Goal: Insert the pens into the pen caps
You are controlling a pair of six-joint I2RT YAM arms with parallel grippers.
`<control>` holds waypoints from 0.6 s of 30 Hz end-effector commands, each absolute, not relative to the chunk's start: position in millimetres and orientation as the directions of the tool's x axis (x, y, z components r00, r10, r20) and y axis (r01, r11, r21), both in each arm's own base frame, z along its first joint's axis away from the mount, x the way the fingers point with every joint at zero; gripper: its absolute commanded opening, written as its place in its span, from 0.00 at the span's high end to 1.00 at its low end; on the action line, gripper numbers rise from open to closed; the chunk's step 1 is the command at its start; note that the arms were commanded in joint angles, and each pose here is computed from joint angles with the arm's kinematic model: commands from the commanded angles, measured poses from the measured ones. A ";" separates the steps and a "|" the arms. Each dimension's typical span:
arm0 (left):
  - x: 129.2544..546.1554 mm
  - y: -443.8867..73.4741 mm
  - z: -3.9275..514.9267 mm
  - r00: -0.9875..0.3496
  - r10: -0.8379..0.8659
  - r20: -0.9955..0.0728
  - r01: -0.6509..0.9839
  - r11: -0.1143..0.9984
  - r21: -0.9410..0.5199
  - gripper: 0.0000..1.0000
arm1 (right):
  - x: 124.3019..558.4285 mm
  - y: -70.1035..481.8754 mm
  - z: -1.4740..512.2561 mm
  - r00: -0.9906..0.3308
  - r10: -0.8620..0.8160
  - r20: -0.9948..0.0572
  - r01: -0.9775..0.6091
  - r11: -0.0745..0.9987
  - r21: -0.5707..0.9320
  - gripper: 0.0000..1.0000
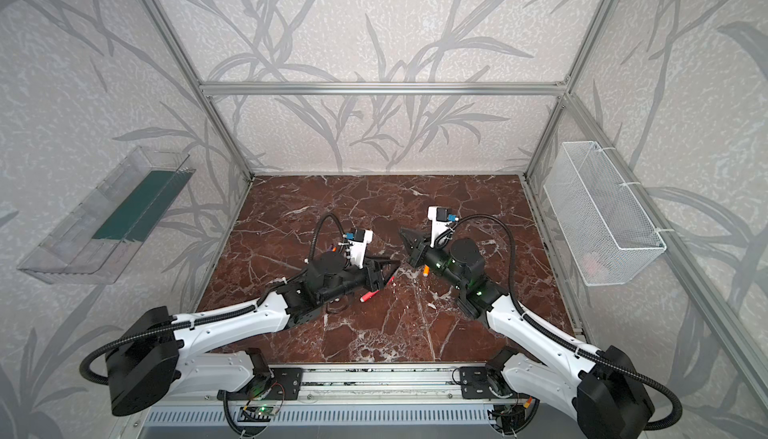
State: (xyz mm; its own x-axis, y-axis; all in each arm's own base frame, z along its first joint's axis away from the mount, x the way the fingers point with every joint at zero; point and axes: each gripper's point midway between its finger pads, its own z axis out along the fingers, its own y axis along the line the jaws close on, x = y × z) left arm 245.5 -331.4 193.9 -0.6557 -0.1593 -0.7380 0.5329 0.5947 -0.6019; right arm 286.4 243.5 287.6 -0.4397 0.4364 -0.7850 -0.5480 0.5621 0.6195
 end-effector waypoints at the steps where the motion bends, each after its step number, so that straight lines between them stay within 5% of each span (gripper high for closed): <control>1: 253.6 -328.5 191.4 -0.669 -0.123 -0.733 0.504 0.649 -0.570 0.13 | 296.6 228.8 265.5 -0.434 0.424 -0.795 -0.451 0.661 0.599 1.00; 9: 277.3 -308.7 175.2 -0.667 -0.075 -0.741 0.435 0.768 -0.470 0.09 | 305.5 181.4 221.3 -0.443 0.360 -0.821 -0.198 0.854 0.481 1.00; 15: 269.3 -278.7 142.4 -0.681 0.072 -0.729 0.417 0.856 -0.306 0.12 | 308.7 174.1 192.8 -0.507 0.298 -0.809 -0.120 0.905 0.409 0.75; 18: 258.9 -268.8 122.3 -0.716 0.127 -0.686 0.415 0.869 -0.271 0.13 | 311.8 187.7 177.4 -0.567 0.239 -0.788 -0.152 0.910 0.385 0.70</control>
State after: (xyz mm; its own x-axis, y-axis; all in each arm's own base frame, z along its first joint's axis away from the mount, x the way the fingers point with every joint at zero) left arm 269.4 -290.6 147.3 -0.6897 0.0265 -0.7236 0.4231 0.8258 -0.3729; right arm 308.7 184.2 185.7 -0.5287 0.2973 -0.7951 -0.1547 0.8872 0.4346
